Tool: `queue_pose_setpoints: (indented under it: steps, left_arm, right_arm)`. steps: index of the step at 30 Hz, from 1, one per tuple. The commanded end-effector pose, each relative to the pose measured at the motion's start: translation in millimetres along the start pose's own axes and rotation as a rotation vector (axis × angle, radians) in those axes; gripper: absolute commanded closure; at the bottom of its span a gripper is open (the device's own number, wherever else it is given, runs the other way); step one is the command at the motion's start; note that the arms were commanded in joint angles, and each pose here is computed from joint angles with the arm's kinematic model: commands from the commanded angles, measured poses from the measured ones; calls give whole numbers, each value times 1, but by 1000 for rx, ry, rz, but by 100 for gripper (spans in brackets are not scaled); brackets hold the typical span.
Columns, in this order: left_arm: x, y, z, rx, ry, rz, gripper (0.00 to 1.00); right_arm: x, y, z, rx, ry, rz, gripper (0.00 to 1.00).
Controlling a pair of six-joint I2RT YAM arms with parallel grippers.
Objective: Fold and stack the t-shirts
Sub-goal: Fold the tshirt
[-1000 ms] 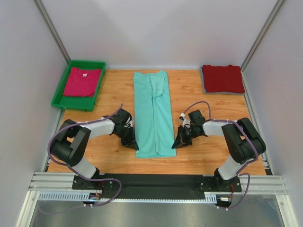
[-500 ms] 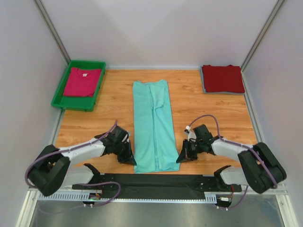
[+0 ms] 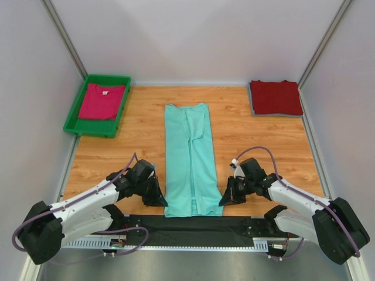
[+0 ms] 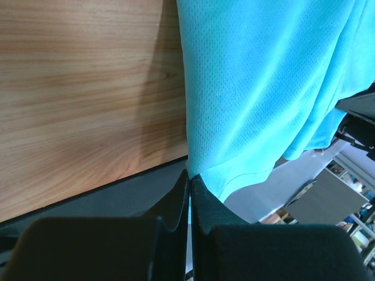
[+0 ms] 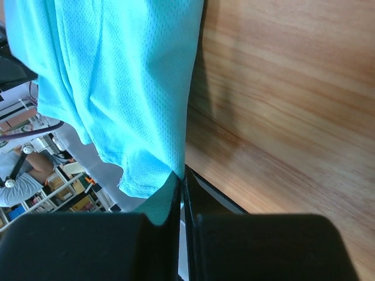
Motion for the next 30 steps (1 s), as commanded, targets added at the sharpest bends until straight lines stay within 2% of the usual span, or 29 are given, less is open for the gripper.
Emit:
queue_pose_setpoints:
  steps: [1, 5, 6, 10, 16, 21, 26, 30]
  left_arm:
    - [19, -33, 13, 6, -50, -23, 100]
    - [51, -62, 27, -2, -122, -44, 100]
    - [65, -63, 27, 11, -136, -12, 100]
    - [115, -86, 42, -10, -200, -34, 100]
    - [173, -97, 35, 15, -176, -45, 100]
    - [193, -90, 16, 43, -129, -10, 100]
    - [207, -75, 11, 39, -149, 40, 100]
    - [220, -76, 12, 47, -160, 23, 100]
  right_arm:
    - [16, 15, 4, -22, -23, 35, 100]
    - [51, 45, 16, -27, -76, 114, 100]
    - [69, 56, 21, -38, -84, 107, 100]
    - [113, 73, 26, -52, -88, 125, 100]
    - [181, 85, 20, -43, -57, 118, 100]
    - [211, 84, 15, -48, -39, 106, 100]
    - [227, 72, 8, -35, -25, 86, 100]
    - [237, 70, 6, -26, -25, 81, 100]
Point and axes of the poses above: each gripper's point midway between its finger pads, its own z axis back along the fingers, its own y axis along the line the jaws close on, x = y × z, the point moved 9 cm from there along z, back along the fingers, and after that the axes turned 3 degrees about -z, right-handed, at the moved point
